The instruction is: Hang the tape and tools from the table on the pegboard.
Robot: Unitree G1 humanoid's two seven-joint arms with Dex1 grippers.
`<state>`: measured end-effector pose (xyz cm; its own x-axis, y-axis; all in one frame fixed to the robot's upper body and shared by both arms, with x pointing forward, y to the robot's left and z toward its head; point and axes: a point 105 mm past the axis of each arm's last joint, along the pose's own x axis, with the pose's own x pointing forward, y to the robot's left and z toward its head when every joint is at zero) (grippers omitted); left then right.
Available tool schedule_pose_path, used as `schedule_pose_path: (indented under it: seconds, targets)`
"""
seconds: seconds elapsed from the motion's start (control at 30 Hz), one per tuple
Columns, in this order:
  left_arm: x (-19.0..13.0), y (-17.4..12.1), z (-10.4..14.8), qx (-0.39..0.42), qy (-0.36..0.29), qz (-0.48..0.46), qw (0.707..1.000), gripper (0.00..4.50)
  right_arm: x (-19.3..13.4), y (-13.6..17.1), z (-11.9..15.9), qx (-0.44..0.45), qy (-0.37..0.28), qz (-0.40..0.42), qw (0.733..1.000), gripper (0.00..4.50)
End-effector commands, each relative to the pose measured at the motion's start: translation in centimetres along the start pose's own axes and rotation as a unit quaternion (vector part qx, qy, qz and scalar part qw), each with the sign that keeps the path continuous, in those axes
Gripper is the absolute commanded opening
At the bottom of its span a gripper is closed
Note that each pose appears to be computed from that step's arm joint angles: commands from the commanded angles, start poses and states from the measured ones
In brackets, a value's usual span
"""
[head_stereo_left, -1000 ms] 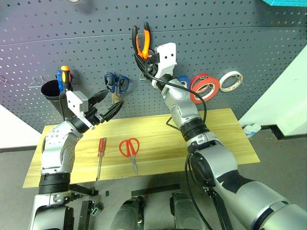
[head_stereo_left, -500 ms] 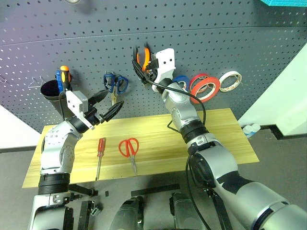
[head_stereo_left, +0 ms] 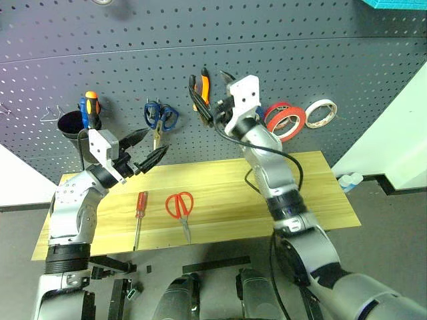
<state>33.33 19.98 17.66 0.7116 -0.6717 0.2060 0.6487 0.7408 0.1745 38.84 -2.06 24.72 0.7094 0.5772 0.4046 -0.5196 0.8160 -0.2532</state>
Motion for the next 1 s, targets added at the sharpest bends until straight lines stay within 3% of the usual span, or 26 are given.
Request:
schedule_pose_path:
  seconds: [0.03,0.17,0.27,0.43,0.53,0.7,1.0]
  targets:
    - [-0.9,0.6,0.1,0.016,0.015,-0.004,1.0,3.96,-1.5,1.7,3.8,-0.038,-0.036,0.047,0.998,4.49]
    - [-2.0,0.9,-1.2,0.019,0.051,-0.002,0.999,3.96,-4.2,3.2,3.4,-0.042,0.008,0.117,0.992,4.49]
    - [-3.2,1.3,-2.7,0.018,0.085,0.006,0.996,3.96,-6.6,4.6,1.7,-0.034,0.079,0.175,0.981,4.49]
    - [-4.6,1.2,-4.7,0.012,0.135,0.0,0.991,3.96,-9.0,5.0,-1.6,-0.008,0.173,0.181,0.968,4.49]
    - [-4.8,1.1,-5.7,0.004,0.158,0.012,0.987,3.96,-9.8,5.5,-2.6,0.002,0.199,0.191,0.961,4.49]
    - [-5.2,0.0,-8.7,0.018,0.247,0.071,0.966,3.96,-10.9,5.1,-4.0,-0.005,0.231,0.196,0.953,4.49]
    - [-7.0,-5.6,-12.6,-0.033,0.412,0.122,0.902,3.96,-13.6,4.9,-3.3,-0.021,0.231,0.29,0.929,4.49]
